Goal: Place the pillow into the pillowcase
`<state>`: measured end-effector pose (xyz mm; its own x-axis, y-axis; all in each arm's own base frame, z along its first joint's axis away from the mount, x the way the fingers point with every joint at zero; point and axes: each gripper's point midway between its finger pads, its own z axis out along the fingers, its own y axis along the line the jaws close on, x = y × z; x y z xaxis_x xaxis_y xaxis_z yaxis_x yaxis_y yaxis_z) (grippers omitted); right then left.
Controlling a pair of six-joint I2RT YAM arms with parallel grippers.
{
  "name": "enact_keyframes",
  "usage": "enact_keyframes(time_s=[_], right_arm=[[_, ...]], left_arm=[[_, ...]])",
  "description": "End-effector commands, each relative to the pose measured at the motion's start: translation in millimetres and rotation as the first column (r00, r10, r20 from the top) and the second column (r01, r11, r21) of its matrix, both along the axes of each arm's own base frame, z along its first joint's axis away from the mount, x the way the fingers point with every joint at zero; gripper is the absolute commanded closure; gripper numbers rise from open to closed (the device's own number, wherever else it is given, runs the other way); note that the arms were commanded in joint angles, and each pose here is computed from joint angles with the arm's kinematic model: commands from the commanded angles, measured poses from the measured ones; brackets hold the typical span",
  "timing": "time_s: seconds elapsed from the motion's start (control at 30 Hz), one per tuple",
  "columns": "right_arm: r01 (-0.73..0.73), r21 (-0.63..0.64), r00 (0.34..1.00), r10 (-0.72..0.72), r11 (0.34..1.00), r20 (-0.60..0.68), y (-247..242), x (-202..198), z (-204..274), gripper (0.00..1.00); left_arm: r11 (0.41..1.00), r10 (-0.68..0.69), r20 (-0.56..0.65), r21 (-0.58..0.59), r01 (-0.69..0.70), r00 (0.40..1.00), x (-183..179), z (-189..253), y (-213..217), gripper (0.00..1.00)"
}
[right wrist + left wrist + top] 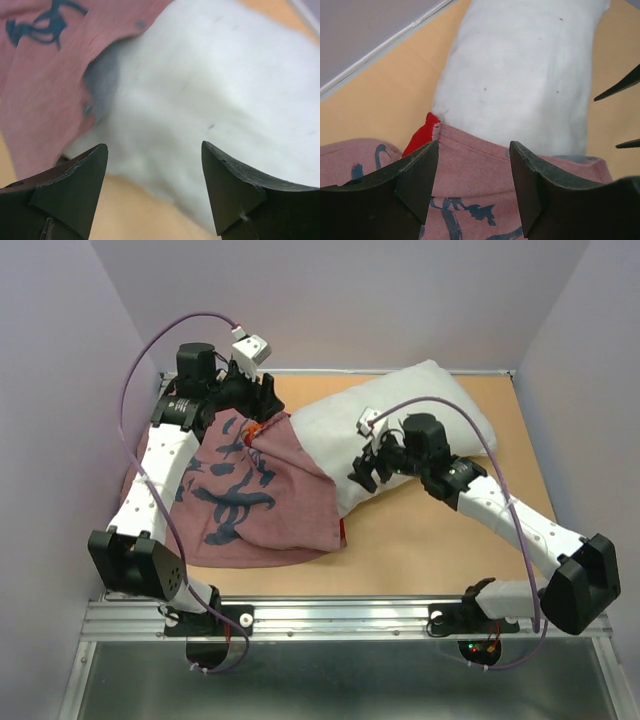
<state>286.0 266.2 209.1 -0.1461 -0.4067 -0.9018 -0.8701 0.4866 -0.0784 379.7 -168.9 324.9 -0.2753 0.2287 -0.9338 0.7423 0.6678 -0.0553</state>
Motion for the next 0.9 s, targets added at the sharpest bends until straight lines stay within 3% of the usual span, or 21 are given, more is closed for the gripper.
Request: enact_keyframes(time_s=[0.0, 0.1, 0.13, 0.3, 0.5, 0.63, 0.77, 0.8, 0.87], right_arm=[[0.143, 0.104, 0.973, -0.159, 0.984, 0.169, -6.2, 75.6, 88.8, 0.20], [0.151, 0.130, 0.981, -0.165, 0.980, 0.105, 10.4, 119.7, 84.4, 0.17], [0.128, 0.169, 0.978, -0.153, 0.977, 0.144, 20.4, 133.8, 110.6, 0.16], [0.061, 0.169, 0.995, -0.073, 0.984, 0.071, 66.2, 187.3, 73.2, 0.06], [-0.032, 0.209, 0.993, 0.055, 0.977, -0.102, 102.0, 194.8, 27.2, 0.04], [-0.106, 0.186, 0.950, 0.155, 0.977, -0.271, 114.1, 162.0, -16.3, 0.05], [-0.166, 0.204, 0.898, 0.233, 0.965, -0.372, 111.7, 128.2, -36.2, 0.15], [-0.174, 0.204, 0.892, 0.242, 0.963, -0.381, 110.8, 122.7, -38.2, 0.29], [-0.189, 0.194, 0.885, 0.252, 0.963, -0.390, 105.8, 111.5, -44.8, 0.43]], left_arm=[[0.996, 0.067, -0.064, 0.067, -0.062, 0.996, 35.7, -34.5, 4.1, 0.32], [0.994, 0.079, -0.095, 0.078, -0.071, 0.992, 47.3, -49.4, 5.7, 0.35], [0.993, 0.084, -0.100, 0.086, -0.075, 0.991, 54.0, -57.3, 6.2, 0.35], [0.993, 0.090, -0.107, 0.085, -0.081, 0.990, 68.2, -71.8, 7.2, 0.38], [0.995, 0.083, -0.169, 0.064, -0.073, 0.982, 73.7, -91.3, 8.3, 0.44], [0.996, 0.066, -0.219, 0.076, -0.051, 0.974, 72.7, -111.8, 10.3, 0.51], [0.999, -0.010, -0.263, 0.046, 0.023, 0.965, 65.4, -119.7, 1.8, 0.53], [0.998, -0.047, -0.277, 0.021, 0.055, 0.960, 61.2, -121.0, -3.4, 0.54], [0.993, -0.111, -0.291, -0.004, 0.115, 0.950, 51.5, -120.7, -9.6, 0.54]])
